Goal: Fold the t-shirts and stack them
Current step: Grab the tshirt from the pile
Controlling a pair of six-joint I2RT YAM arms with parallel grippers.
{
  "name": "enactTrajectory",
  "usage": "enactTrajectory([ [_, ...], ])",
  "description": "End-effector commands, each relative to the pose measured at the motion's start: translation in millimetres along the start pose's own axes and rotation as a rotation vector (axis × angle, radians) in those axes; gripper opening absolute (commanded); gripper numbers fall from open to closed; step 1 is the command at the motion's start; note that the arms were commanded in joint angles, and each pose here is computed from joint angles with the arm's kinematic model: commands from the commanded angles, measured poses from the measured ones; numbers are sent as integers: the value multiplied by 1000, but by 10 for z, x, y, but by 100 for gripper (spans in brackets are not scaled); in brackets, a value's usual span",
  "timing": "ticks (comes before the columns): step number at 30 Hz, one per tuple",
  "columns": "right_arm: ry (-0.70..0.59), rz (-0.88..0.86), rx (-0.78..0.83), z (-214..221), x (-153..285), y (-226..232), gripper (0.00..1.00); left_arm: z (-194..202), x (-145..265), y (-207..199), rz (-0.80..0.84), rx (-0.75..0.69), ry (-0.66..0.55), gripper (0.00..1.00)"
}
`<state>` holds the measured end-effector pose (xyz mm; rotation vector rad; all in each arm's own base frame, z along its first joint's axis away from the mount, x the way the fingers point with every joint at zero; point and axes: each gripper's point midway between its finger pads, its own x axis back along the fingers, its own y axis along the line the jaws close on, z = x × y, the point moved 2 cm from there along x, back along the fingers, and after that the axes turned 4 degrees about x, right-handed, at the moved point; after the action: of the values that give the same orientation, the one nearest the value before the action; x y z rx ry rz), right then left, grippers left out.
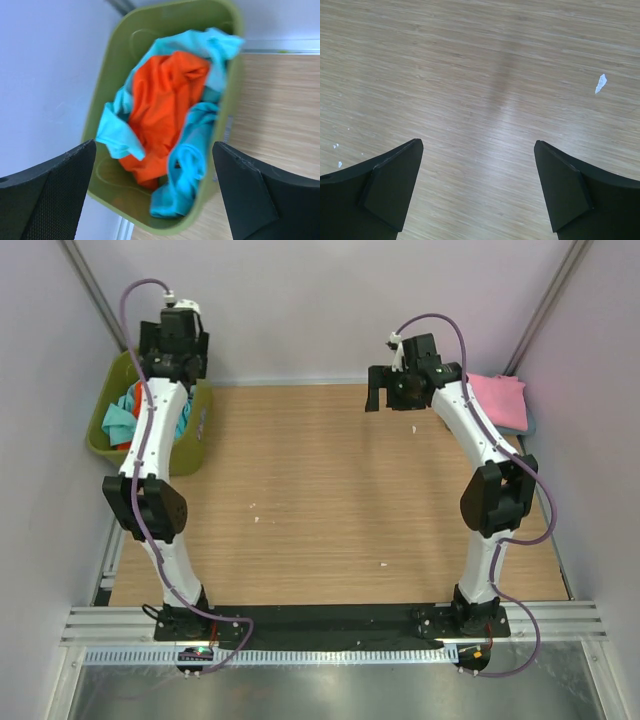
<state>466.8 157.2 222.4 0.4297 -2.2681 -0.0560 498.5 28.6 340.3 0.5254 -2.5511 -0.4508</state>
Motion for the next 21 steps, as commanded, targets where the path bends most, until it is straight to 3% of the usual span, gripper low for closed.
enactTrajectory([
  [1,-61,26,29,-133,-10,-15,100,58,-252,449,-49,134,30,100],
  [2,-67,33,74,-150,-14,-48,100,48,-329,377,-26,134,24,100],
  [5,-67,12,190,-163,-36,-60,100,54,-522,671,-112,142,5,100],
  [11,2,-85,199,-55,-179,58,100,195,-892,693,-160,95,3,100],
  [18,98,-139,204,136,-241,106,100,743,-1404,622,-105,112,122,82],
  [21,145,-142,196,196,-292,96,100,1001,-1617,667,-94,195,173,81],
])
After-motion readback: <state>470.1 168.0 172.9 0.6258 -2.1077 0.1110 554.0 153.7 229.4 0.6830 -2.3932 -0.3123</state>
